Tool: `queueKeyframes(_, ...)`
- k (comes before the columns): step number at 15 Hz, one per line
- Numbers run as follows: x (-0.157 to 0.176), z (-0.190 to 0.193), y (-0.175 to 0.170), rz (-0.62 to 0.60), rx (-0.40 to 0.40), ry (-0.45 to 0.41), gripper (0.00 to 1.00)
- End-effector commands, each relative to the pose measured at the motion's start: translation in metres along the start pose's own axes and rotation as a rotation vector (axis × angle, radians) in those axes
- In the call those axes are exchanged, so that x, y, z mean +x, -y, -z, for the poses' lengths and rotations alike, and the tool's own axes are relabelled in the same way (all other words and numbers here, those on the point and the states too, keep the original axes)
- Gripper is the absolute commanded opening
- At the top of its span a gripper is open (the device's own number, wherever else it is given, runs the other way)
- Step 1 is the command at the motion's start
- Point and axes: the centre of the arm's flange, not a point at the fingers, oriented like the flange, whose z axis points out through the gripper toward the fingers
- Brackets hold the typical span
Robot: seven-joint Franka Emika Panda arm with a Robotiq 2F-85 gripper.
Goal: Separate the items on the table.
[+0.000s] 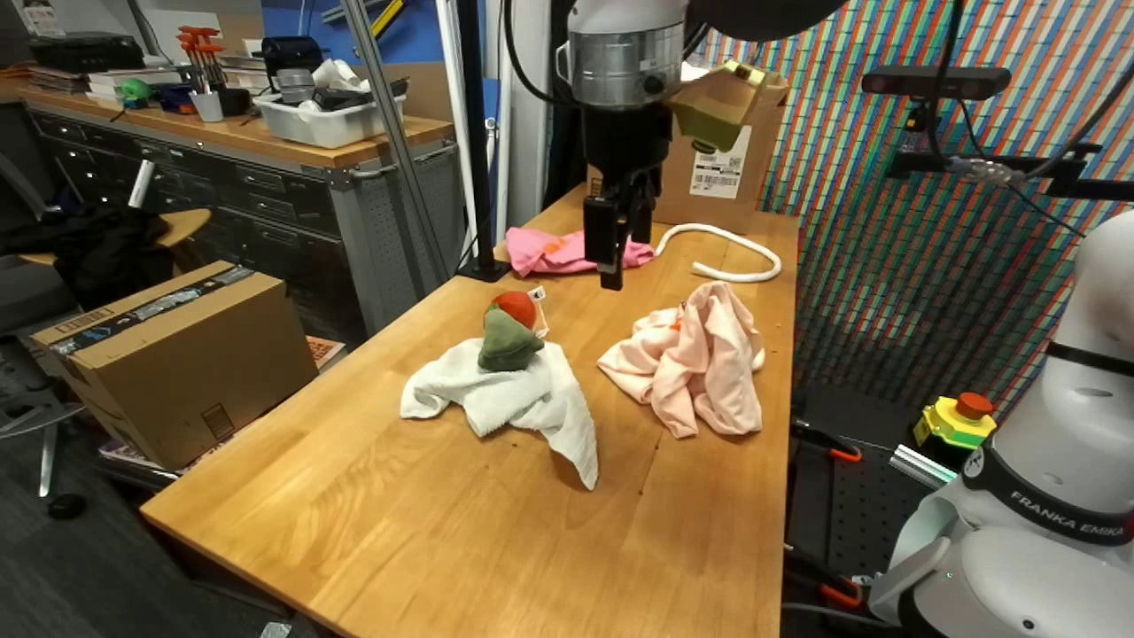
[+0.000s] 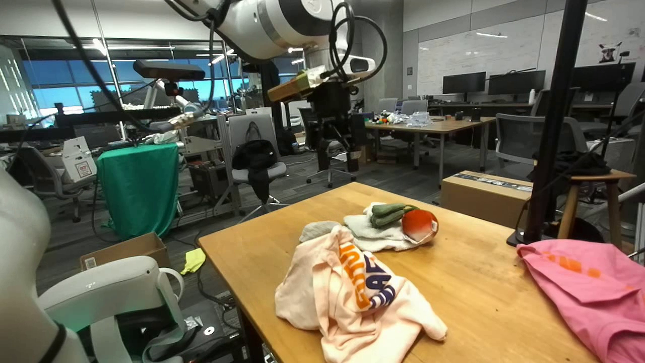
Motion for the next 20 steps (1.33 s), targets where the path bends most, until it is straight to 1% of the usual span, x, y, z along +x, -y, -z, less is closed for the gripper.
queueKeyframes(1,0.055,0.007,0.012,0.097,-0.039,0.034,1.0)
queueKeyframes(6,0.108,-0.021,0.01,0.137,-0.096,0.034,1.0)
queueKeyframes(10,0.141,-0.045,0.001,0.141,-0.127,0.036,1.0)
queueKeyframes(13,0.16,-0.062,-0.006,0.131,-0.128,0.026,1.0)
queueKeyframes(15,0.17,-0.067,-0.01,0.121,-0.113,0.016,1.0)
queueKeyframes(20,0.19,-0.083,-0.025,0.065,-0.084,-0.061,1.0)
